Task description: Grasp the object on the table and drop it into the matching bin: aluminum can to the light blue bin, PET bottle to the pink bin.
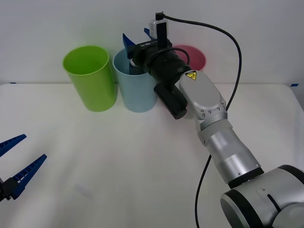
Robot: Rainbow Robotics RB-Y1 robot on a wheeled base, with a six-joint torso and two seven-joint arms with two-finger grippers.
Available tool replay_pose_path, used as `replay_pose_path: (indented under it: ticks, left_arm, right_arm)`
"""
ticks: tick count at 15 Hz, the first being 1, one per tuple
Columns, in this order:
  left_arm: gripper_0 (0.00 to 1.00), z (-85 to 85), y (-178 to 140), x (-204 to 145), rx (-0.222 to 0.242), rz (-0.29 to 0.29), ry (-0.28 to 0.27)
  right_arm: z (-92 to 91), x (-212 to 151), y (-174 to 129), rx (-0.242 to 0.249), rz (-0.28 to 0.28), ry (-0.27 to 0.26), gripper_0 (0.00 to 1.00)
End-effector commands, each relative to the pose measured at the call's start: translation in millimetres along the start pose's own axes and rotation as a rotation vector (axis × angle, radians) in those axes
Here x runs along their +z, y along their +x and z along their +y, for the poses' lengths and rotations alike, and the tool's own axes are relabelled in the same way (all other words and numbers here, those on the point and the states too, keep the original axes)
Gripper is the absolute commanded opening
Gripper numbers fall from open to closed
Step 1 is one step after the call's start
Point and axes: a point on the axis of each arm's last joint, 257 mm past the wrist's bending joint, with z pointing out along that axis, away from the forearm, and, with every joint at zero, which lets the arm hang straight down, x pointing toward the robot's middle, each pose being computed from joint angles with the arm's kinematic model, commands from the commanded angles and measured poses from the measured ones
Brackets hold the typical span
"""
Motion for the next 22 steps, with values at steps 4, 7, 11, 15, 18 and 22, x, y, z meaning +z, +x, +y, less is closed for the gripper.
replay_pose_path:
  ticks: [4,7,11,15,18,22]
  left_arm:
    - [1.00,0.0,0.0,0.0,0.000,0.000,0.000]
    - [1.00,0.0,0.0,0.0,0.000,0.000,0.000]
    - [1.00,0.0,0.0,0.0,0.000,0.000,0.000]
    - [1.00,0.0,0.0,0.0,0.000,0.000,0.000]
    - [1.00,0.0,0.0,0.0,0.000,0.000,0.000]
    - [1.00,0.0,0.0,0.0,0.000,0.000,0.000]
  right_arm:
    - [7.3,-5.4,0.6,0.014,-0.005,-0.030,1.00]
    - [26.5,-15.7,-4.8,0.030,-0.028,-0.078,1.00]
    - [30.7,-46.4,-2.1,0.011,-0.037,-0.135,1.00]
    - [38.1,-88.2,-0.1,-0.005,-0.042,-0.193,1.00]
    - [40.2,-122.7,2.4,-0.017,-0.037,-0.228,1.00]
    - [39.6,-169.5,2.2,-0.024,-0.029,-0.262,1.00]
